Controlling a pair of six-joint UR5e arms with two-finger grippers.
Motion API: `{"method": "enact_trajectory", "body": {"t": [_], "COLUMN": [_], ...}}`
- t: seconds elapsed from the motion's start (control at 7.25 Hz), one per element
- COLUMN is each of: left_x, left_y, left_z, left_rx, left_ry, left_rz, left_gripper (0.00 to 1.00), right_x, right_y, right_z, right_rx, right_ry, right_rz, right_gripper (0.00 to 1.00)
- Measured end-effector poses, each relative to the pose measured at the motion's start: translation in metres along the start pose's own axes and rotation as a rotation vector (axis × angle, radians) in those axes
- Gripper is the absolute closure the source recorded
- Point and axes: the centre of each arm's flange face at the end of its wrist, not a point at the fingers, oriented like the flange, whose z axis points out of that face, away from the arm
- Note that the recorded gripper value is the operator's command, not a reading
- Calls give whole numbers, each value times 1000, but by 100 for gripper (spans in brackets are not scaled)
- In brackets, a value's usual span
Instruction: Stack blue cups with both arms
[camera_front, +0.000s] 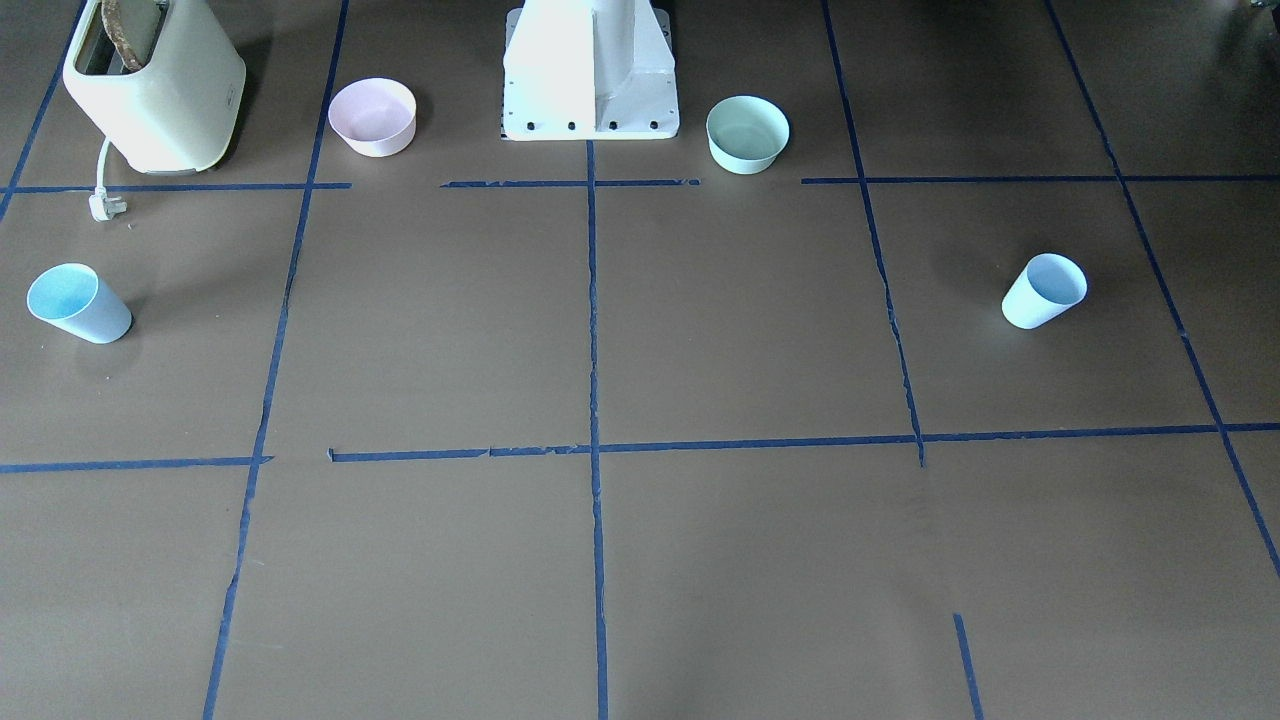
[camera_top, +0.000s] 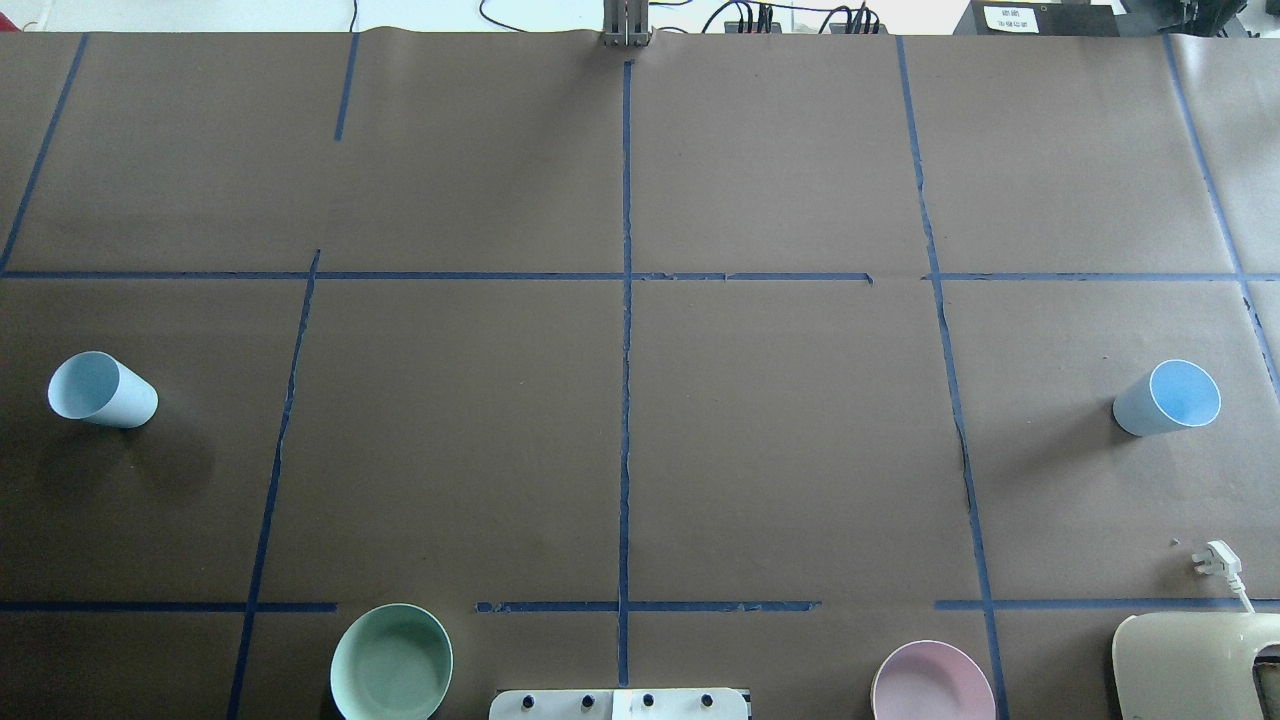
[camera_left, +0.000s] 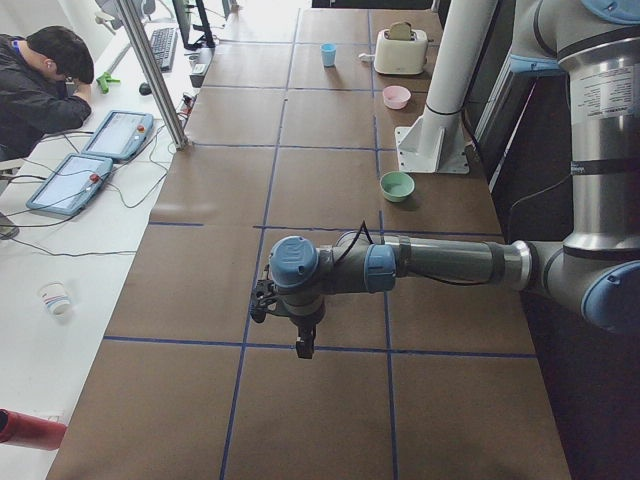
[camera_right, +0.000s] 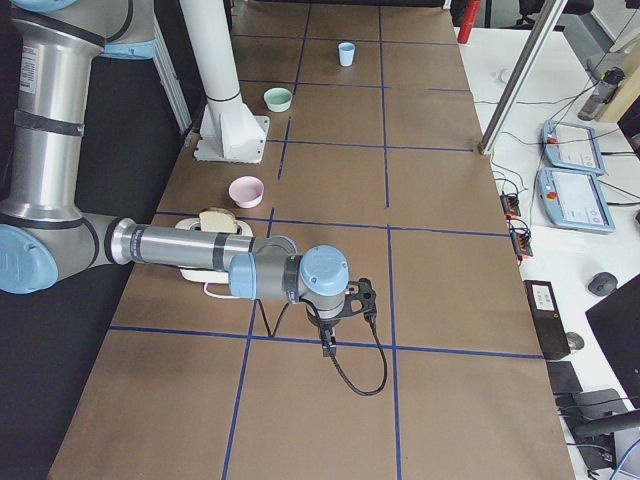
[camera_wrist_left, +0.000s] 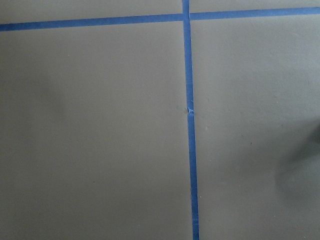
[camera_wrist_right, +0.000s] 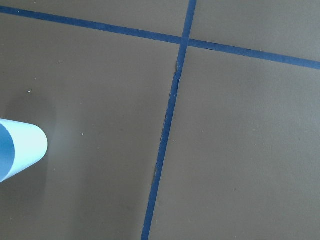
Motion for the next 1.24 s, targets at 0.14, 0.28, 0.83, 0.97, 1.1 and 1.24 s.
{"method": "enact_trajectory", "body": {"t": [0.14,0.28,0.83,0.97,1.1,1.24], "left_x": [12,25,107,136,163,183], "left_y": [-22,-37,-47,-43,-37,-30], "left_z": [-13,-23,28,56,85,107], "left_rx": [38,70,128,137,145,153], "left_ry": [-5,4,71,67,56,48], "left_rz": [41,79,113,56,4,-31], "left_gripper": [0,0,0,0,0,0], "right_x": [-1,-2,-4,-4,-4,-4], "right_y": [-3,-5,-6,-6,-6,-6], "right_z": [-1,-2,-1,-1,-1,-1], "right_rx": [3,5,5,4,4,4], "right_ry": [0,0,-8,-9,-9,-9], "right_rz": [0,2,4,4,4,4], "right_gripper": [0,0,0,0,0,0]}}
